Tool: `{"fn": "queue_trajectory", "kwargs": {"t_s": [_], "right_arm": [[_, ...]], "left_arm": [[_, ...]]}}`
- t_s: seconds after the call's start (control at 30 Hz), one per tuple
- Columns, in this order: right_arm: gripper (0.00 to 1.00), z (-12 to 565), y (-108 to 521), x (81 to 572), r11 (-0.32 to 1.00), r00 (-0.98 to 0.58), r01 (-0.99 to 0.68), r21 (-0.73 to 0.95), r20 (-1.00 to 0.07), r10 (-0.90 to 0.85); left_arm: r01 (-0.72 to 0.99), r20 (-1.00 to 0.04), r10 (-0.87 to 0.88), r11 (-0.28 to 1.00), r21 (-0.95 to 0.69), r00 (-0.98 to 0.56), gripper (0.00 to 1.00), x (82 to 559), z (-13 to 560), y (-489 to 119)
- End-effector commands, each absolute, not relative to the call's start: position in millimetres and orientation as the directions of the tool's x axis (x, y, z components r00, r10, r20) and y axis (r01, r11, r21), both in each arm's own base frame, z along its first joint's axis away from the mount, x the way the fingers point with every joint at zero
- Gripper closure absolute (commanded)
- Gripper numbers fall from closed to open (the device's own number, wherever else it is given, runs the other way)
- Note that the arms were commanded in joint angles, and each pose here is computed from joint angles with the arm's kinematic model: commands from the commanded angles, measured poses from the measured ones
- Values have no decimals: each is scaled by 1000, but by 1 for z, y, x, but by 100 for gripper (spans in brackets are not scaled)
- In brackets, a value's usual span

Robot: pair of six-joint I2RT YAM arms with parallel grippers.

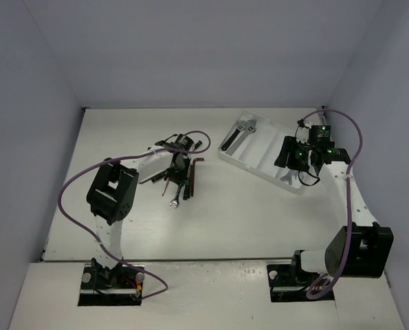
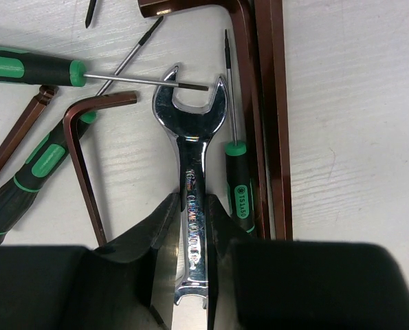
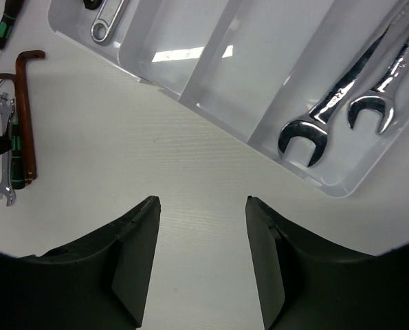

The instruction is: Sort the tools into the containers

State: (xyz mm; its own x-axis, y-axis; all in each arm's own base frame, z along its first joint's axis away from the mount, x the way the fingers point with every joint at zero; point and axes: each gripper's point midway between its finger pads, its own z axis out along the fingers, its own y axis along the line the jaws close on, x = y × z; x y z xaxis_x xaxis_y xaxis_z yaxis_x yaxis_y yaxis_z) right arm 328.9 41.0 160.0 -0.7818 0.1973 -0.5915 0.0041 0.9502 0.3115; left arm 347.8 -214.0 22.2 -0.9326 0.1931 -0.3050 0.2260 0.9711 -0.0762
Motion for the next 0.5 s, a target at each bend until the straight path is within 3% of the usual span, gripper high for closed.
{"fn": "queue_trajectory", "kwargs": {"t_s": [0.0, 0.47], "right_arm": [[50, 178, 67, 337, 932, -747, -67, 356, -637, 190], [50, 209, 159, 340, 838, -677, -258, 480, -709, 198]], "left_arm": [[197, -171, 185, 979, -53, -968, 100, 312, -3, -192], [159, -286, 121, 980, -116, -951, 100, 327, 44, -204]]}}
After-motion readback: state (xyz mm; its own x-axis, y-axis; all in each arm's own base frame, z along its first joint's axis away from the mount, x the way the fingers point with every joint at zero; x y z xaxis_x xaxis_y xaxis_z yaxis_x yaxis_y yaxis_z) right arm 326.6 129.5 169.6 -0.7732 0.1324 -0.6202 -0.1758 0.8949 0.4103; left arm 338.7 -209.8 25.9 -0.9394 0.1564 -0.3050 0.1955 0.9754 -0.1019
